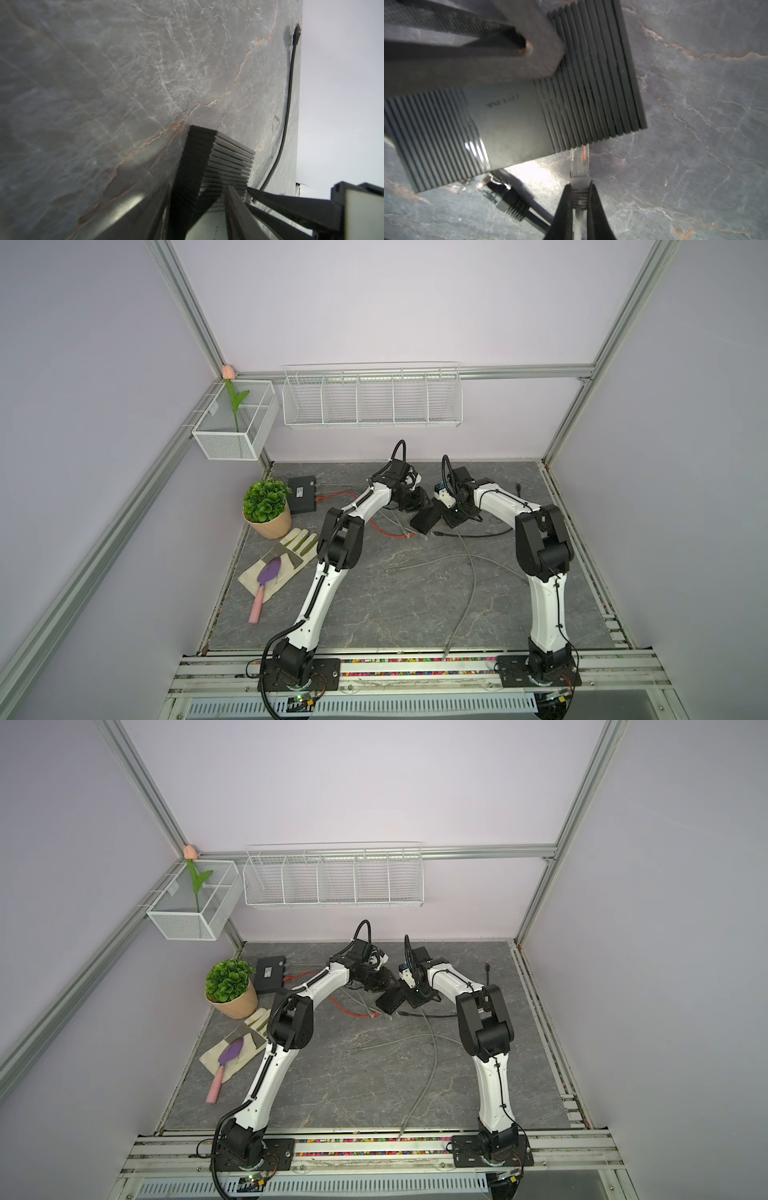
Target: Insert the plug into the switch port
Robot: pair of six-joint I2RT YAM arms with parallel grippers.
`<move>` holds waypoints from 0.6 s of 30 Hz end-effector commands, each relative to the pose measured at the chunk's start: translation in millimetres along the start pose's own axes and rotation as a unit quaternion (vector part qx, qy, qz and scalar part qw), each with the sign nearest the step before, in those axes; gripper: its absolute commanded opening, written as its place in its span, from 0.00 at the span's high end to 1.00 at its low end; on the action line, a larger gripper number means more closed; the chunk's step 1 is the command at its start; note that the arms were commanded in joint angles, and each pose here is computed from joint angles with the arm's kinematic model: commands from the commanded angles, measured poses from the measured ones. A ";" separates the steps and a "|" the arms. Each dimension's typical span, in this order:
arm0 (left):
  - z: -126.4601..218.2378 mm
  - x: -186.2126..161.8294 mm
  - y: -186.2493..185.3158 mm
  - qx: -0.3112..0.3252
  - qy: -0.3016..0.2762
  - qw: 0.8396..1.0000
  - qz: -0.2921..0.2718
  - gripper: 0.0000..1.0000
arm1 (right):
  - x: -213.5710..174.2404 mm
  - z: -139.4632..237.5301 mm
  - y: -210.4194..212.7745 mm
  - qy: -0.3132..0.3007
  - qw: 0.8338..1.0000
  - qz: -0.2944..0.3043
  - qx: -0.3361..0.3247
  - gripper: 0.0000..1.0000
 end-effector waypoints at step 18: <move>-17.7 -25.1 36.4 0.050 0.060 0.996 0.031 0.61 | 20.4 29.2 16.9 -0.081 0.996 0.042 0.023 0.93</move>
Point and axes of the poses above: each gripper's point midway between its finger pads, its own z axis back along the fingers, its own y axis along the line the jaws close on, x = y × z, the point moved 7 cm from there along z, back along the fingers, and after that the axes turned 12 degrees about z, right-handed, at the moved point
